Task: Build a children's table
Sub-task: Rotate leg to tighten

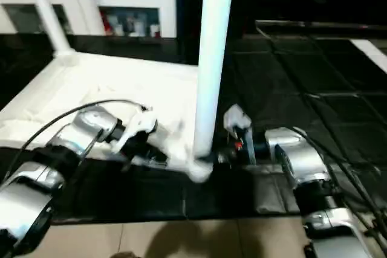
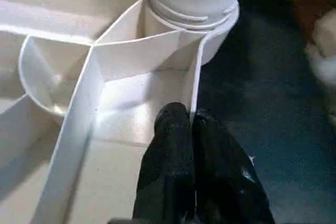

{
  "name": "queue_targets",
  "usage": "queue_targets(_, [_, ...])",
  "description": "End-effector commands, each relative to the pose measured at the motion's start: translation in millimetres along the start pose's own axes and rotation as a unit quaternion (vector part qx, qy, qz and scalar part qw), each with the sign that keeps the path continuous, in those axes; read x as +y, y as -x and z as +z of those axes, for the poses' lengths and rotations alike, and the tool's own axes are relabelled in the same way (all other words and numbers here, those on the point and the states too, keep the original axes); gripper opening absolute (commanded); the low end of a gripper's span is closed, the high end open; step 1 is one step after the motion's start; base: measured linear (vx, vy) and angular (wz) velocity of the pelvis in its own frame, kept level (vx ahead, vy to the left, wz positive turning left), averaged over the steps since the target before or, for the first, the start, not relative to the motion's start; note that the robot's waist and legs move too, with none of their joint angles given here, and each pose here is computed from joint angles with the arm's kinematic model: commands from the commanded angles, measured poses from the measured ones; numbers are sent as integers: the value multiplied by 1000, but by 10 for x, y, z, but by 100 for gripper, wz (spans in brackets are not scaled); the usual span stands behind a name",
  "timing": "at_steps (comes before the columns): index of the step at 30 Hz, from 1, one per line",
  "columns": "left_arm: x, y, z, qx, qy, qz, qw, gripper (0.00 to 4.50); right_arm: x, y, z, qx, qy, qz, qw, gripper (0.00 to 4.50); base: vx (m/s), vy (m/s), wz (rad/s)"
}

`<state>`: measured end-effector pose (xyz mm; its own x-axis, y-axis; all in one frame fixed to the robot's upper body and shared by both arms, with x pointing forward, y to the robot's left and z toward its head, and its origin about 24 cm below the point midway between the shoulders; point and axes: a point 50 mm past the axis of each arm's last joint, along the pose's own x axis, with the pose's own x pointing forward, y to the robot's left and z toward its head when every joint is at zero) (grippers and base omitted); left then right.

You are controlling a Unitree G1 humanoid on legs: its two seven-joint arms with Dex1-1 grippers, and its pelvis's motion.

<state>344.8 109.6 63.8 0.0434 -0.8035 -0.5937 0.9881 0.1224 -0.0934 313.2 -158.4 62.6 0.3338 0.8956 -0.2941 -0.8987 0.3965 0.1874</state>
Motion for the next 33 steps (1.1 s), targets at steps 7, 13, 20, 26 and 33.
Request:
queue_targets(7, [145,-326,586,-94,36,147,984,0,-70,-577,27,-2,-65,-194,979,199,0,0,0])
queue_targets(13, [144,-409,654,-95,36,173,980,0,-70,-706,134,-19,-46,-218,975,199,0,0,0])
queue_targets(20, [141,-369,583,-85,24,160,983,0,-47,-684,113,-24,-37,-205,978,307,0,0,0])
queue_targets(26, [132,-273,468,-75,4,133,988,0,-81,-527,88,-32,-18,-181,983,357,0,0,0])
queue_targets(33, [68,-131,304,-44,-43,53,997,0,-77,-219,85,-27,13,-85,996,406,0,0,0])
